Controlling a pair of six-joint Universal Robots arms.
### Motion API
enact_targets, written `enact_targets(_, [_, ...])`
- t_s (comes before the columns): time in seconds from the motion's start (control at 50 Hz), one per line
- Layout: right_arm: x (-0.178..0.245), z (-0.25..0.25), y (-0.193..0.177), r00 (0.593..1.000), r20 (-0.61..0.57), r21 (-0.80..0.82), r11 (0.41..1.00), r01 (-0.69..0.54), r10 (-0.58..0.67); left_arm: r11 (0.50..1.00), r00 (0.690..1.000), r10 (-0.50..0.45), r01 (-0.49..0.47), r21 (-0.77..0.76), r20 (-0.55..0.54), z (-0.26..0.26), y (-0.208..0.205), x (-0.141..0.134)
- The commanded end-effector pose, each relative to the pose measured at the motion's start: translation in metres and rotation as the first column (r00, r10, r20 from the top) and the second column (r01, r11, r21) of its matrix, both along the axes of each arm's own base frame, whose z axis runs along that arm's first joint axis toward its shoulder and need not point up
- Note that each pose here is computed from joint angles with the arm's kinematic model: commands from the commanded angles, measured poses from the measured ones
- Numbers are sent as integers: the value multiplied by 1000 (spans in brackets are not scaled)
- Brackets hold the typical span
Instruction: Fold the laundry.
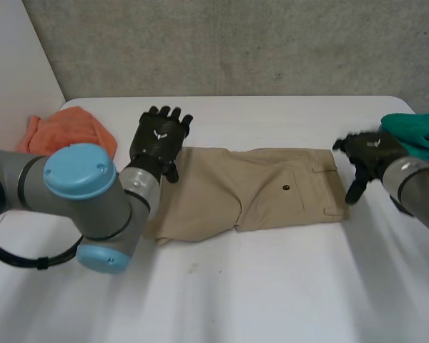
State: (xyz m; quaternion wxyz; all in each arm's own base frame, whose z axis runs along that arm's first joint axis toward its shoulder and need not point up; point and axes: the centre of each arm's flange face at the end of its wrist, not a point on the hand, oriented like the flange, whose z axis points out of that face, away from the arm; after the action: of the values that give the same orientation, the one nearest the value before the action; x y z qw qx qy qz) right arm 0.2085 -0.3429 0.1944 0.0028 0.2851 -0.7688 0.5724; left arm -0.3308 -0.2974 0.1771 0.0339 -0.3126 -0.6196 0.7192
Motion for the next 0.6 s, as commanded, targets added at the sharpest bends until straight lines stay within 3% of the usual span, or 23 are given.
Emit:
enact_targets(0.02, [-5,-39,7,999,17,83,996,-42,41,997,1000,-21,22,69,-23,-9,21,3])
enact_targets(0.3, [0,-82,-4,997,20,67,995,-72,71,996,999,-26,28,89,-18,-15,25,2])
enact_targets(0.5, [-24,-46,-14,1000,17,-50,999,-3,4,995,1000,-23,24,100,-10,-16,29,6])
enact_targets(0.6, [-53,-30,-14,997,-65,-80,996,45,-50,996,1000,-14,16,89,-18,-7,32,13])
